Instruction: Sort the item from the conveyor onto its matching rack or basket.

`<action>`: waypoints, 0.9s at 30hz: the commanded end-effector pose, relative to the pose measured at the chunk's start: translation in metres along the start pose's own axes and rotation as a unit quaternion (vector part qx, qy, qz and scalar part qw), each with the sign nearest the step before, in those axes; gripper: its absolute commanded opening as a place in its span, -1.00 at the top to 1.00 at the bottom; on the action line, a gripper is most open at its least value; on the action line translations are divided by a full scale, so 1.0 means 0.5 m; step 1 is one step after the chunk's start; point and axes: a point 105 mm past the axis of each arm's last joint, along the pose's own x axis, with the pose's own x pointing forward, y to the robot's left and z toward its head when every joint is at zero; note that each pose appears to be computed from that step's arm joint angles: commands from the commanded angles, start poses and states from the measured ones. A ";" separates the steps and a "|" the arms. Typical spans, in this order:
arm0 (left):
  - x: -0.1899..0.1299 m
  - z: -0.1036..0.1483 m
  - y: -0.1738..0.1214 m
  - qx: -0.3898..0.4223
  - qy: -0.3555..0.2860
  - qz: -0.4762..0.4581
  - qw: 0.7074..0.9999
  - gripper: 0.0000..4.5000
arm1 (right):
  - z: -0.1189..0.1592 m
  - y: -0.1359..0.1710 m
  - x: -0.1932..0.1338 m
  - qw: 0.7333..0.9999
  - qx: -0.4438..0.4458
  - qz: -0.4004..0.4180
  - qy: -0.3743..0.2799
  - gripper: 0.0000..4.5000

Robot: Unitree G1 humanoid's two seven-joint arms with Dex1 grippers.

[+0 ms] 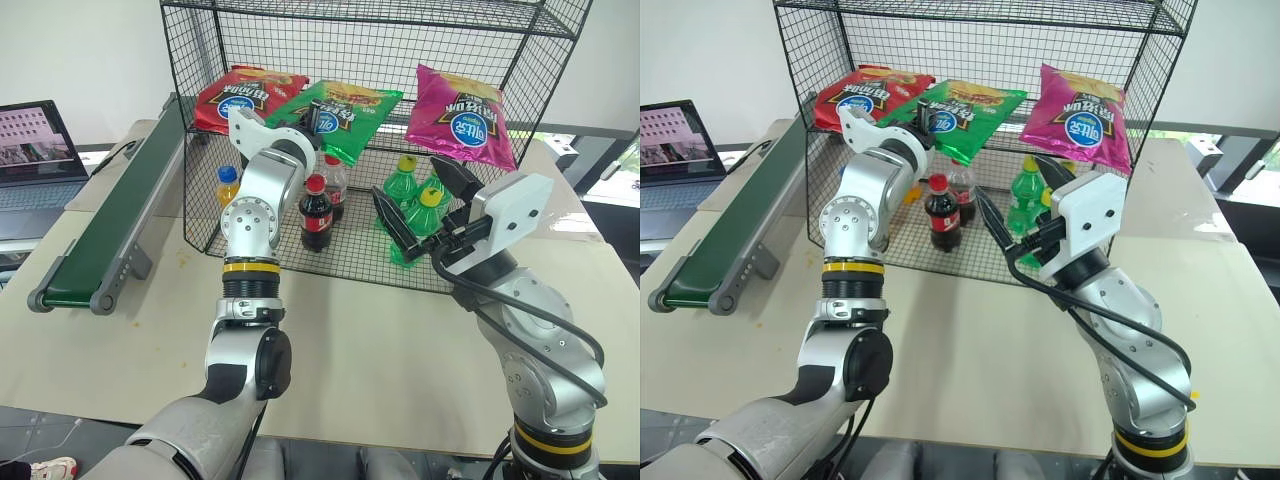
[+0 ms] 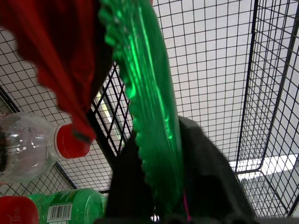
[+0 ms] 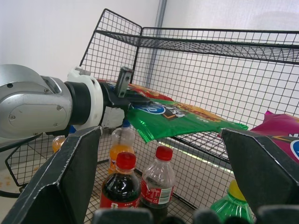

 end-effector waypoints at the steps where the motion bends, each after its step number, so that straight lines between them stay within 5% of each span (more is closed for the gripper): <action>1: -0.013 -0.083 -0.069 -0.010 0.070 -0.061 0.996 -0.08 | 0.033 0.000 -0.004 0.999 -0.013 -0.005 -0.031 -1.00; 6: -0.048 -0.089 -0.076 -0.009 0.123 -0.103 0.987 -0.98 | 0.030 -0.001 -0.003 0.999 -0.011 -0.003 -0.031 -1.00; 15: -0.146 -0.010 -0.069 -0.020 0.148 -0.164 0.975 -0.98 | 0.019 0.003 -0.003 1.000 0.003 0.012 -0.026 -1.00; 20: -0.207 0.077 -0.082 -0.055 0.099 -0.205 0.972 -0.98 | 0.007 0.008 -0.008 0.999 0.011 0.026 -0.018 -1.00; 27: -0.335 0.102 -0.002 0.187 0.159 -0.195 0.950 -0.98 | -0.024 0.016 -0.035 0.999 0.013 0.047 0.010 -1.00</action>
